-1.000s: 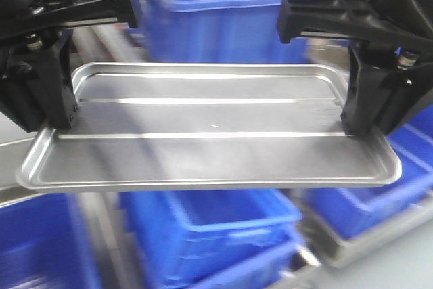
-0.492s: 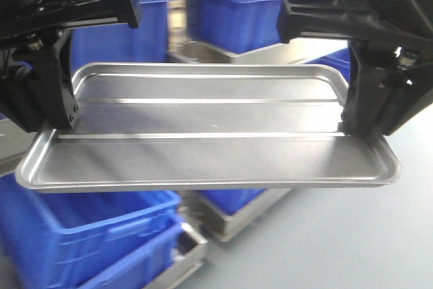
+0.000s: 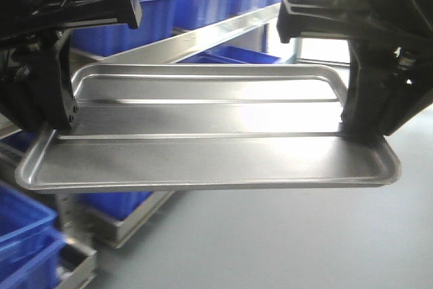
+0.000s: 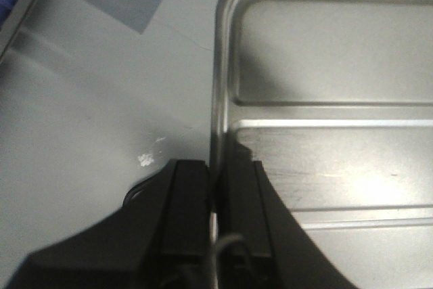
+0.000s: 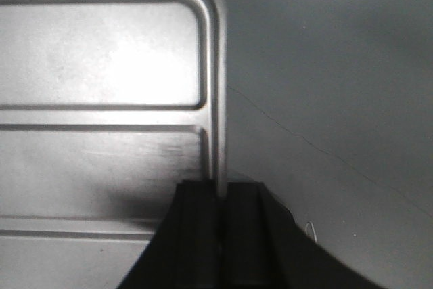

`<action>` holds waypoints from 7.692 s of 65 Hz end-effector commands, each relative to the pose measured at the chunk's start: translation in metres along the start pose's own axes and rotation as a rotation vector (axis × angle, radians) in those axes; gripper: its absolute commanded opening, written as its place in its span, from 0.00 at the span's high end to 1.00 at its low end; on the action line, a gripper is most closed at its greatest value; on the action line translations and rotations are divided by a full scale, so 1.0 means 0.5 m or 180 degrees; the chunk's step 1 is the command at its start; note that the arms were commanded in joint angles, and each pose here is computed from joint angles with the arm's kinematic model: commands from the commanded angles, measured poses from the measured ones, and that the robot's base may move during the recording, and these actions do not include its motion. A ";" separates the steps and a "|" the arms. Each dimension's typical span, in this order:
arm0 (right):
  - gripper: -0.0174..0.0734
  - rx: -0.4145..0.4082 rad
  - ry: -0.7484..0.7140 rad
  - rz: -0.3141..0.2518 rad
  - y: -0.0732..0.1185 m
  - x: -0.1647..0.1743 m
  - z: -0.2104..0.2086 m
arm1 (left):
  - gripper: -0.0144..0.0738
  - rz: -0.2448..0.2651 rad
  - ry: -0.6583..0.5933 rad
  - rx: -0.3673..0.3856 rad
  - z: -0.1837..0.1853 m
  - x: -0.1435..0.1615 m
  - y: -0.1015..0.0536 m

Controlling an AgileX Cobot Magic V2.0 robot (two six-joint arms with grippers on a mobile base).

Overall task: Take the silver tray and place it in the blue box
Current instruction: 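Carry the tray in both grippers while the base drives to the blue bins, then hold the tray above the shelf of blue bins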

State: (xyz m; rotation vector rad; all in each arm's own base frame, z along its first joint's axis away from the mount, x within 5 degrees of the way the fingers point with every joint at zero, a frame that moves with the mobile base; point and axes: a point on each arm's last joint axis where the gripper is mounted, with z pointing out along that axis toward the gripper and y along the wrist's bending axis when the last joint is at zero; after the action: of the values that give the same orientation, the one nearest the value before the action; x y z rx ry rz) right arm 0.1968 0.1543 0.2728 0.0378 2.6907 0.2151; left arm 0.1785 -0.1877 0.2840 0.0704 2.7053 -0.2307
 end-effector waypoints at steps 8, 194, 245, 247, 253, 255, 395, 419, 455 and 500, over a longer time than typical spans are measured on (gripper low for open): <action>0.75 -0.0179 -0.0283 -0.0070 0.006 -0.019 -0.034 | 0.85 -0.0021 -0.0210 0.0226 -0.033 -0.013 -0.009; 0.75 -0.0178 -0.0282 -0.0070 0.006 -0.019 -0.034 | 0.85 -0.0038 -0.0198 0.0230 -0.033 -0.013 -0.009; 0.75 -0.0180 -0.0284 -0.0070 0.006 -0.019 -0.034 | 0.85 -0.0036 -0.0200 0.0229 -0.033 -0.013 -0.009; 0.75 -0.0180 -0.0284 -0.0070 0.006 -0.019 -0.034 | 0.85 -0.0036 -0.0200 0.0229 -0.033 -0.013 -0.009; 0.75 -0.0180 -0.0284 -0.0070 0.006 -0.019 -0.034 | 0.85 -0.0036 -0.0200 0.0229 -0.033 -0.013 -0.009; 0.75 -0.0180 -0.0284 -0.0070 0.006 -0.019 -0.034 | 0.85 -0.0036 -0.0200 0.0229 -0.033 -0.013 -0.009; 0.75 -0.0182 -0.0286 -0.0070 0.006 -0.019 -0.034 | 0.85 -0.0036 -0.0200 0.0229 -0.033 -0.013 -0.009; 0.75 -0.0182 -0.0286 -0.0070 0.006 -0.019 -0.034 | 0.85 -0.0036 -0.0200 0.0229 -0.033 -0.013 -0.009; 0.75 -0.0182 -0.0286 -0.0070 0.006 -0.019 -0.034 | 0.85 -0.0036 -0.0200 0.0229 -0.033 -0.013 -0.009; 0.75 -0.0182 -0.0286 -0.0070 0.006 -0.019 -0.034 | 0.85 -0.0036 -0.0200 0.0229 -0.033 -0.013 -0.009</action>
State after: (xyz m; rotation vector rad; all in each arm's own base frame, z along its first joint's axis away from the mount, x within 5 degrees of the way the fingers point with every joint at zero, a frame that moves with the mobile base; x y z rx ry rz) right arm 0.1966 0.1539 0.2731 0.0372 2.6898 0.2133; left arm 0.1785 -0.1881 0.2841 0.0689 2.7052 -0.2376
